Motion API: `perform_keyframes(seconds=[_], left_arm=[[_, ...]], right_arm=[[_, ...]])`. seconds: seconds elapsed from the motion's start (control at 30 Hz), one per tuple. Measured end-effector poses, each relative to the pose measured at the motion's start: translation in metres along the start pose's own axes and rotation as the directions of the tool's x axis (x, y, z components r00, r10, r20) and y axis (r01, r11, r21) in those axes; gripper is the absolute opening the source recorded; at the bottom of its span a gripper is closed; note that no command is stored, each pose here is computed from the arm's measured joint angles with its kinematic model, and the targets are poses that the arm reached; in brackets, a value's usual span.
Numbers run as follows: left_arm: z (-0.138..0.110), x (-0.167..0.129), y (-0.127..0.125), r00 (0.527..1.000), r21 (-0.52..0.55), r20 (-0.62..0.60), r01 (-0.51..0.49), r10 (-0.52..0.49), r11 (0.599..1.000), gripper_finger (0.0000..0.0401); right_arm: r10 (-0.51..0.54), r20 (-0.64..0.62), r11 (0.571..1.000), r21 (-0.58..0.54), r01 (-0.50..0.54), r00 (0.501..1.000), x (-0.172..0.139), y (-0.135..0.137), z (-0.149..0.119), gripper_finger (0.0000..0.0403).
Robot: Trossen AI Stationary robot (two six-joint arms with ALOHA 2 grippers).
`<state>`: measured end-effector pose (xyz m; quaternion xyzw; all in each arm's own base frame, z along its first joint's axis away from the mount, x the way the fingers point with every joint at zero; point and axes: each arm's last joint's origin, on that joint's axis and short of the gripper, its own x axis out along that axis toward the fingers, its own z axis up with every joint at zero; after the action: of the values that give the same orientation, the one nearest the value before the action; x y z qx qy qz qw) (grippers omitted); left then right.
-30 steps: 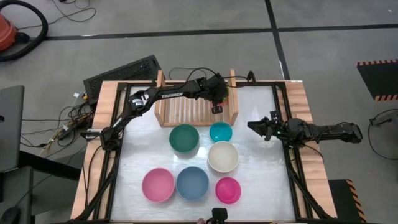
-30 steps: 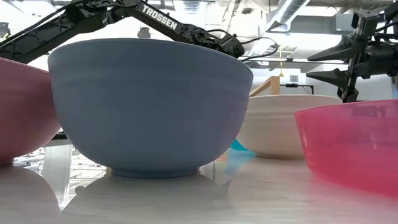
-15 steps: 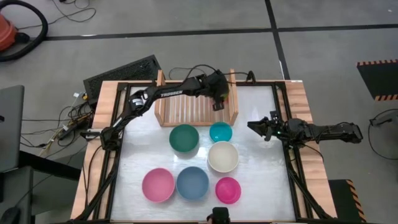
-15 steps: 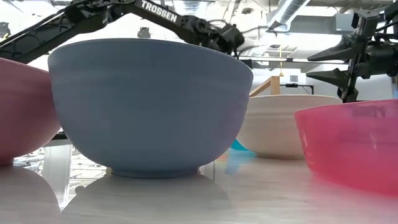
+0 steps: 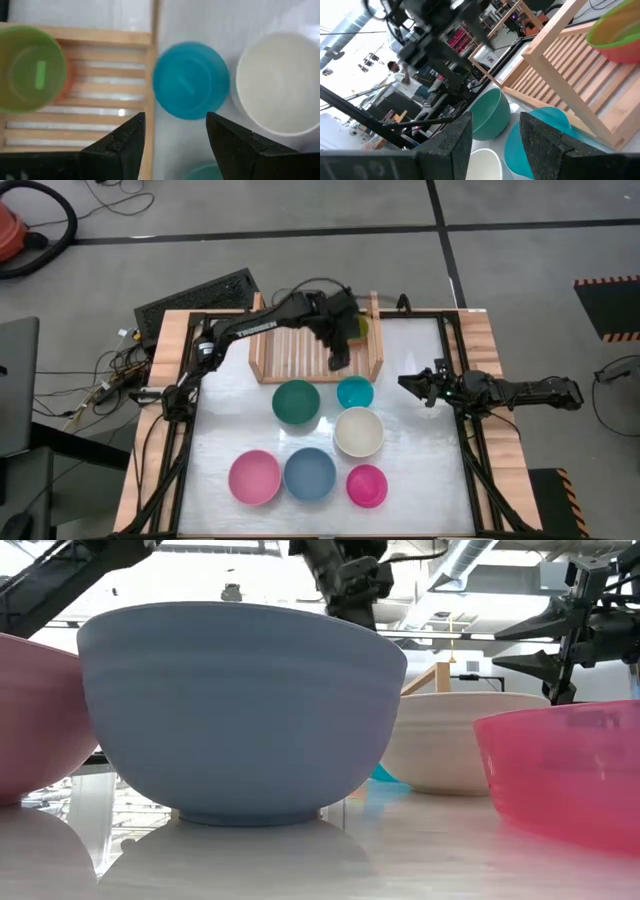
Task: Place and stack bowls onto a shelf
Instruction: Stack the small light blue bowl on top of the small light green bowl on the shelf
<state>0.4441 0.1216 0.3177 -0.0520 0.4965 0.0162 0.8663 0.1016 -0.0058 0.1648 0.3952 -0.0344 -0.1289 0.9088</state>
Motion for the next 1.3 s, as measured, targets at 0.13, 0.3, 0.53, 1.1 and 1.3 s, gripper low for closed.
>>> perform_keyframes(seconds=[0.13,0.3,0.53,1.1,1.3], left_arm=[[0.001,0.007,-0.036,1.000,0.052,-0.030,0.003,-0.002,0.999,0.0194],[0.000,0.036,-0.068,0.999,0.041,-0.003,0.047,-0.047,0.998,0.0194],[-0.025,0.088,-0.069,0.995,-0.050,-0.040,-0.094,0.092,0.994,0.0194],[-0.021,0.053,-0.041,0.954,-0.096,0.215,-0.193,0.209,0.977,0.0194],[-0.056,0.067,-0.021,0.927,-0.205,0.292,-0.179,0.235,0.962,0.0194]], right_arm=[[-0.001,-0.001,1.000,0.001,0.001,1.000,0.000,0.000,0.000,0.0189],[0.000,-0.003,1.000,0.003,0.000,1.000,0.000,0.000,0.000,0.0189],[0.001,-0.004,1.000,0.004,-0.001,1.000,0.000,0.000,0.000,0.0189],[0.001,-0.005,1.000,0.014,-0.001,1.000,0.000,0.000,0.000,0.0189],[0.001,-0.004,1.000,0.013,-0.001,1.000,0.000,0.000,0.000,0.0189]])
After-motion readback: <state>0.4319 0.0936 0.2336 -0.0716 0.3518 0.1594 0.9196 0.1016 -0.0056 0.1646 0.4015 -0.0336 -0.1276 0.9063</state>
